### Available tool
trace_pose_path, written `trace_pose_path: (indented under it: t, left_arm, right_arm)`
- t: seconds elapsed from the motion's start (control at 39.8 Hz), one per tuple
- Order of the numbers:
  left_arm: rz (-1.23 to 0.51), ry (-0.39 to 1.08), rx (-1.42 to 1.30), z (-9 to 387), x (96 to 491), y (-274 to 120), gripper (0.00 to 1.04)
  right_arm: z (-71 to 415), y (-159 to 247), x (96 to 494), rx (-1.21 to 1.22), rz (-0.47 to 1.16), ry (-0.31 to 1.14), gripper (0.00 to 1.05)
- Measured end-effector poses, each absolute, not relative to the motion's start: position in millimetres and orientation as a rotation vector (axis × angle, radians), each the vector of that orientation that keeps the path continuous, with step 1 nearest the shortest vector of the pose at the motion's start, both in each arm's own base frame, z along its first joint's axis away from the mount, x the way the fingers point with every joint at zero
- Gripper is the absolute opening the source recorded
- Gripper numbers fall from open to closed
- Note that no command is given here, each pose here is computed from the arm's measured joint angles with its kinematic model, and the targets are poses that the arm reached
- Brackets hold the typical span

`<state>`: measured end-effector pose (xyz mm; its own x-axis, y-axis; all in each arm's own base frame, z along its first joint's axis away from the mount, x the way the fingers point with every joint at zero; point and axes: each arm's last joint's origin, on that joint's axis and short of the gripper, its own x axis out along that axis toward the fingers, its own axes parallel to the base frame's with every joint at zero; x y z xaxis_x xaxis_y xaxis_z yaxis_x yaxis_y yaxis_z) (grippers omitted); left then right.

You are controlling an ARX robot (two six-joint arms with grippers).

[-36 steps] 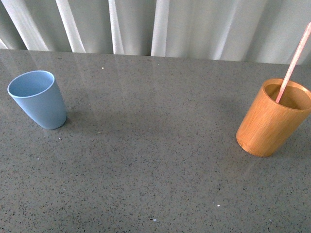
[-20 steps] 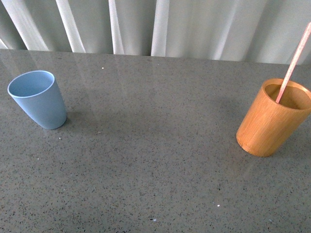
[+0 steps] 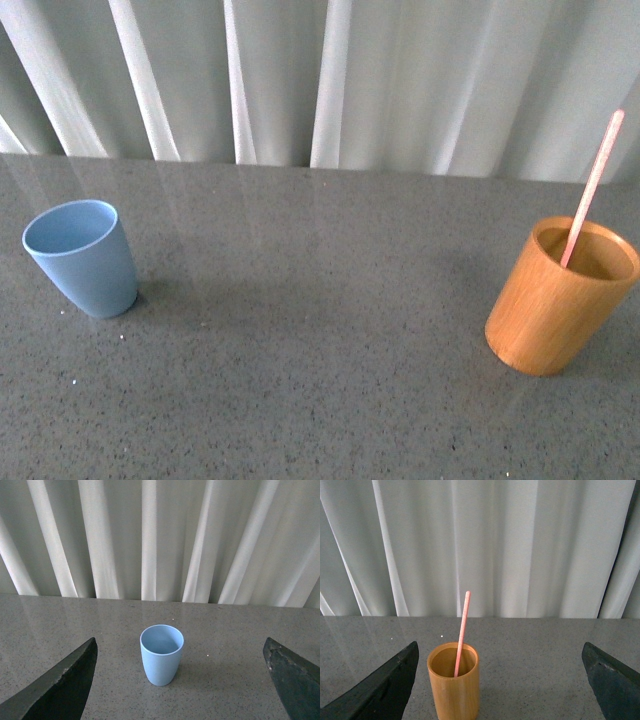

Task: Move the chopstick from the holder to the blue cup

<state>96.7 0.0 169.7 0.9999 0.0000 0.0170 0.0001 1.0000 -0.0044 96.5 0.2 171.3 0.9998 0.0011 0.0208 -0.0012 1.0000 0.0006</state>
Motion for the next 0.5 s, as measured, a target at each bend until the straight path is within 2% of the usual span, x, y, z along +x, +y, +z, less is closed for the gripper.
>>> trace_pose_path:
  t: [0.5]
  left_arm:
    - [0.000,-0.017,-0.004,169.7,96.7,0.0,0.98]
  right_arm:
    - [171.3,0.2,96.5,0.001,0.002,-0.021,0.95]
